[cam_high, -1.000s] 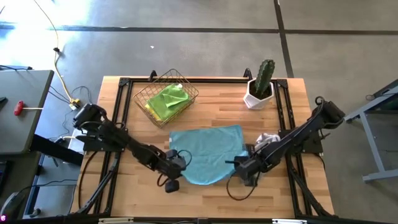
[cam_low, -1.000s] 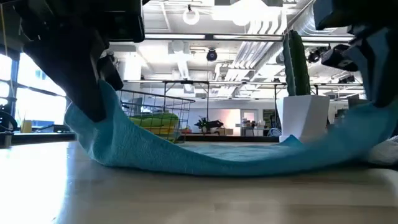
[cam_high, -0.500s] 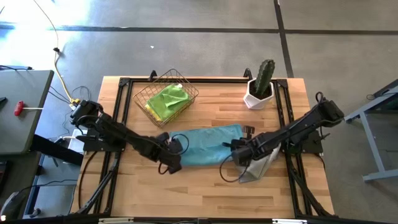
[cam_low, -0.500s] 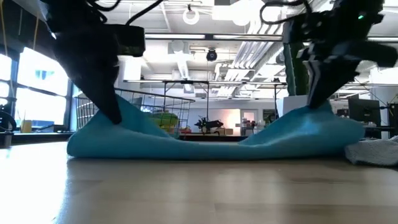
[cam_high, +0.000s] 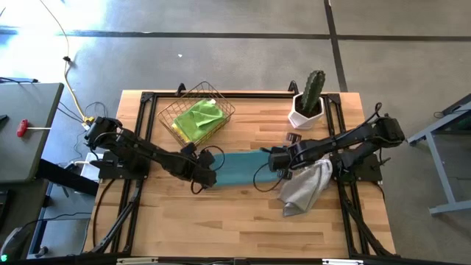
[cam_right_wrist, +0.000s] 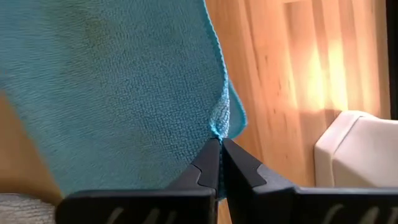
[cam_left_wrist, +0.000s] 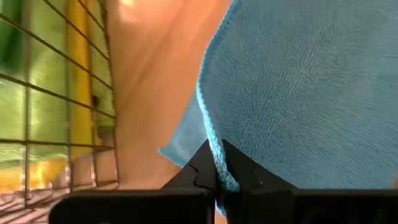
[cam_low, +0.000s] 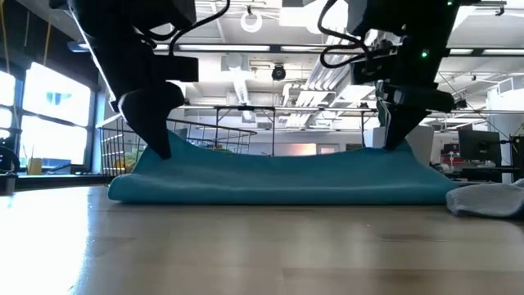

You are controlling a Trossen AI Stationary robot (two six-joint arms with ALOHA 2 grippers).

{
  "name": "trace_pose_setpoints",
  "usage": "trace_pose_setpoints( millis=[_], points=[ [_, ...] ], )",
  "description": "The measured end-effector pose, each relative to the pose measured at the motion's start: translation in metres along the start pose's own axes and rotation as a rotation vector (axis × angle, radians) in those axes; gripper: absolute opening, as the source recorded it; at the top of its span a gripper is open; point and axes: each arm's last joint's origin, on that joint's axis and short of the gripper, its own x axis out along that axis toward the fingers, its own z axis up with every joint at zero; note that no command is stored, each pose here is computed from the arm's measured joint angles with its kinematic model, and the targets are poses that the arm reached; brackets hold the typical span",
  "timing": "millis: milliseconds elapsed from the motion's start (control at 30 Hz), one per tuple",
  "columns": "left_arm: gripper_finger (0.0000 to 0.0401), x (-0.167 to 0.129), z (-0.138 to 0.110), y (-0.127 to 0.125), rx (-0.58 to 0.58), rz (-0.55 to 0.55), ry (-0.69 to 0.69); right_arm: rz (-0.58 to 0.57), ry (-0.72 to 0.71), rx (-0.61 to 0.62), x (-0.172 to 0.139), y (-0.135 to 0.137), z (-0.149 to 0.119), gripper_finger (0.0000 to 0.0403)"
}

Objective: Fold microfiber towels
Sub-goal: Fold the light blue microfiber towel

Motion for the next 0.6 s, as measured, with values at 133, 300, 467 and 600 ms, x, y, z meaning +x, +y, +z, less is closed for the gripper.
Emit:
trace_pose_setpoints(
  millis=[133,300,467,600],
  points=[
    [0.0000,0.005,0.006,0.007,-0.017,0.025,0.000,-0.003,-0.007,0.023,0.005,-0.010,0.005,0.0000],
    [0.0000,0.011,0.010,0.012,-0.025,0.043,0.008,-0.011,0.001,0.038,0.009,-0.018,0.008,0.0000],
    [0.0000,0.017,0.009,0.011,0.010,0.059,0.027,-0.006,-0.001,0.028,0.009,-0.019,0.008,0.0000],
    [0.0001,0.019,0.008,0.010,0.022,0.062,0.031,0.020,-0.003,0.021,0.009,-0.018,0.009,0.0013]
  ],
)
